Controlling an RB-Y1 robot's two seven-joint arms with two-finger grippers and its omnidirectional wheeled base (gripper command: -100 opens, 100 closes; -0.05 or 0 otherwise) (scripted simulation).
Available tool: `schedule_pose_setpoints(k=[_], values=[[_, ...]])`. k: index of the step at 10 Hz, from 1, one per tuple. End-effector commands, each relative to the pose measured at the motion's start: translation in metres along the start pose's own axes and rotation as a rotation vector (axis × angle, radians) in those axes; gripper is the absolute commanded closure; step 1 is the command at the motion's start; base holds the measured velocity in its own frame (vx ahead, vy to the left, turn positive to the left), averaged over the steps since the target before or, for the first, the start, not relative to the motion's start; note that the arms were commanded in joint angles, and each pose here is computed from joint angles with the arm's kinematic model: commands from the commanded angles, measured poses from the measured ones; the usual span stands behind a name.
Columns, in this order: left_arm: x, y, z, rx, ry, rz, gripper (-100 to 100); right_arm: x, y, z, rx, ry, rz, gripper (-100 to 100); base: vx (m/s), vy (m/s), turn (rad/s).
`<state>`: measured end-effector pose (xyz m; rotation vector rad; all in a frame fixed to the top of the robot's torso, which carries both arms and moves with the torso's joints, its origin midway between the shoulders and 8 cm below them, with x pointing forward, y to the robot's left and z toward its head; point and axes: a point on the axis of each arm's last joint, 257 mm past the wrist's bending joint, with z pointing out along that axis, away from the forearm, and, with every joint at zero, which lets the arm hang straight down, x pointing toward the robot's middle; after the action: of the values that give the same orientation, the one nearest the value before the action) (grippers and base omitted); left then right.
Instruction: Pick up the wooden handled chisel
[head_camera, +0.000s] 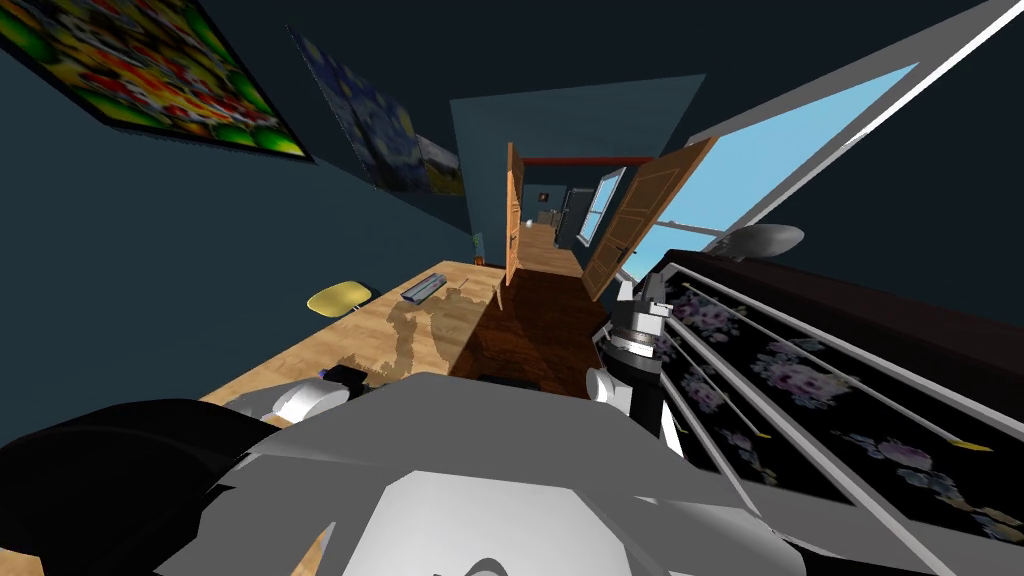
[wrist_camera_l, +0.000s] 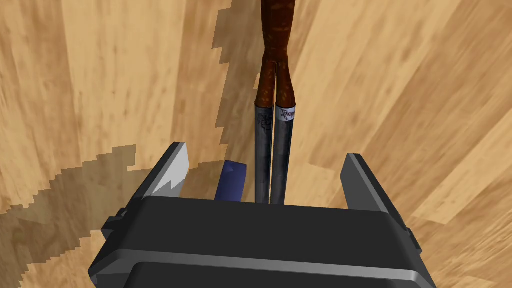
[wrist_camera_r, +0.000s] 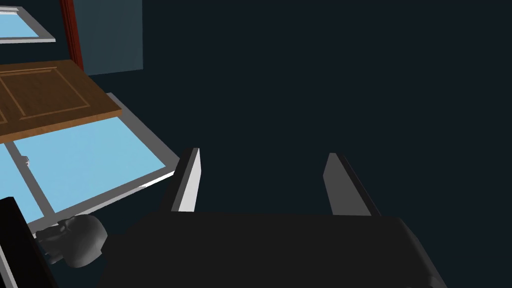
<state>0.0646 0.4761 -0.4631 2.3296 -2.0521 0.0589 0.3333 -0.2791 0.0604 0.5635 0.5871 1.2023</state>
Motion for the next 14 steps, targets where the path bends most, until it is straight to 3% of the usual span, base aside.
schedule_pose_setpoints(k=[1,2,3,4,5,8,9,10,14], values=[[0.005,0.018,0.013,-0.037,0.013,-0.026,-100,0.0,0.0,0.0,0.0,0.0,0.0,0,0.074,0.028,-0.116],[0.012,0.027,0.019,-0.049,0.027,-0.039,-100,0.0,0.0,0.0,0.0,0.0,0.0,0,0.047,0.018,-0.047],[0.008,0.023,0.015,-0.04,0.019,-0.031,-100,0.0,0.0,0.0,0.0,0.0,0.0,0,0.016,0.007,-0.004],[0.008,0.024,0.016,-0.041,0.02,-0.032,0,0.0,0.0,0.0,0.0,0.0,0.0,0,0.0,0.0,0.0],[0.01,0.028,0.024,-0.039,0.021,-0.035,-100,0.0,0.0,0.0,0.0,0.0,0.0,0,0.01,0.008,-0.026],[0.014,0.036,0.04,-0.038,0.024,-0.041,-100,0.0,0.0,0.0,0.0,0.0,0.0,0,0.013,0.022,-0.026],[0.014,0.035,0.037,-0.038,0.023,-0.041,-100,0.0,0.0,0.0,0.0,0.0,0.0,0,0.005,0.011,-0.003],[0.014,0.035,0.038,-0.038,0.023,-0.04,100,0.0,0.0,0.0,0.0,0.0,0.0,0,0.0,0.0,0.0],[0.013,0.037,0.038,-0.042,0.023,-0.042,100,0.0,0.0,0.0,0.0,0.0,0.0,0,-0.001,0.0,0.005]])
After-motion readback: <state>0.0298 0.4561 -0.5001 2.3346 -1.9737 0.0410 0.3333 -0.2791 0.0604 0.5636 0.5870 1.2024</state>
